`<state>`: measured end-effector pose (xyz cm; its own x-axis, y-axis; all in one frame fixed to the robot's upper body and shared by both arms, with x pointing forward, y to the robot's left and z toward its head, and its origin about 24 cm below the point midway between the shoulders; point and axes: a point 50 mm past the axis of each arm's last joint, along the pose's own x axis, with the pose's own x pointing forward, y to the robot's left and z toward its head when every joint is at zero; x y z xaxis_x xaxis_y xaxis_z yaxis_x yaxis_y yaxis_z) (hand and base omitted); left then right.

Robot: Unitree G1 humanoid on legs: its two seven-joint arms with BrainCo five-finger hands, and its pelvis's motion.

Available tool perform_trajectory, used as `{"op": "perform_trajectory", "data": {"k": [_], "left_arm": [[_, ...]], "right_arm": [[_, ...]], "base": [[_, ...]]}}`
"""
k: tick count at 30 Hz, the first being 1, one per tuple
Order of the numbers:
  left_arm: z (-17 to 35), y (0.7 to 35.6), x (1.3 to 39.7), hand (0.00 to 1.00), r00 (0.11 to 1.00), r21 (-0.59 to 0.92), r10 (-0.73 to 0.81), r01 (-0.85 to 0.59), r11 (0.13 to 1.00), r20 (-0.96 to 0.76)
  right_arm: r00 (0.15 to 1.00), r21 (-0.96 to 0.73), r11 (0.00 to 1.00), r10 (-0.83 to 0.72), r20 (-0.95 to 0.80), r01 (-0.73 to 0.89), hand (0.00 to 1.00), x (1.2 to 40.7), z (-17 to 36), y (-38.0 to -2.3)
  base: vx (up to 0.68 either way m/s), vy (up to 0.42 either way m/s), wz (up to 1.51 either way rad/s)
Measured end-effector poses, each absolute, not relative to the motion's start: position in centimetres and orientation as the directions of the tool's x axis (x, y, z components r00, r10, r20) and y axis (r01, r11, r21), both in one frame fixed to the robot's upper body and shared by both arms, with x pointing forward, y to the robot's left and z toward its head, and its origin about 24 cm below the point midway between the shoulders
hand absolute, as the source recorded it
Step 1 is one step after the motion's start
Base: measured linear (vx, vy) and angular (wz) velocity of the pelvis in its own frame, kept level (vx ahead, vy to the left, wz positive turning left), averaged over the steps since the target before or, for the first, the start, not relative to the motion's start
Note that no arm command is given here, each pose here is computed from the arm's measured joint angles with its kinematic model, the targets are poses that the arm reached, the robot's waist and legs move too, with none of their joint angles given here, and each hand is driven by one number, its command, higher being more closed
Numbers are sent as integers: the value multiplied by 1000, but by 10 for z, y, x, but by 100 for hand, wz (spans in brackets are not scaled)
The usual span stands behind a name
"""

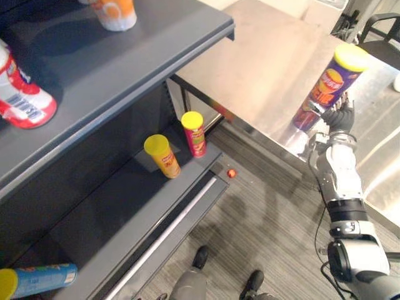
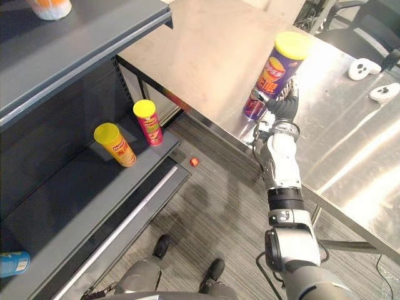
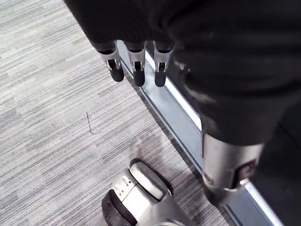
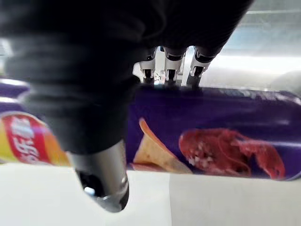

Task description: Put the gum and the chips on the shelf.

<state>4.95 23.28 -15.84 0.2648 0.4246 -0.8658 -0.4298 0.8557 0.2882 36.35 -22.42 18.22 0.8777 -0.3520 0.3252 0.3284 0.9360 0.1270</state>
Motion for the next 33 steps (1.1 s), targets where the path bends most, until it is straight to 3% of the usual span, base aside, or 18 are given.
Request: {"op": "perform_trajectory", "data": {"k": [15, 25, 33], "left_arm": [[-156, 232, 61, 0, 299, 297, 433, -406, 864, -850], [-155, 235, 59, 0, 293, 305, 441, -411, 859, -848], [-156, 241, 49, 0, 251, 300, 443, -453, 839, -860]], "right_arm": [[875, 103, 945, -327, 356, 311, 100, 371, 197, -210], [852, 88, 975, -222, 473, 205, 100, 329, 194, -198], [850, 74, 973, -228, 476, 220, 100, 298, 177, -217]], "base": [[5, 9, 1], [-12, 13, -11], [7, 8, -12]]}}
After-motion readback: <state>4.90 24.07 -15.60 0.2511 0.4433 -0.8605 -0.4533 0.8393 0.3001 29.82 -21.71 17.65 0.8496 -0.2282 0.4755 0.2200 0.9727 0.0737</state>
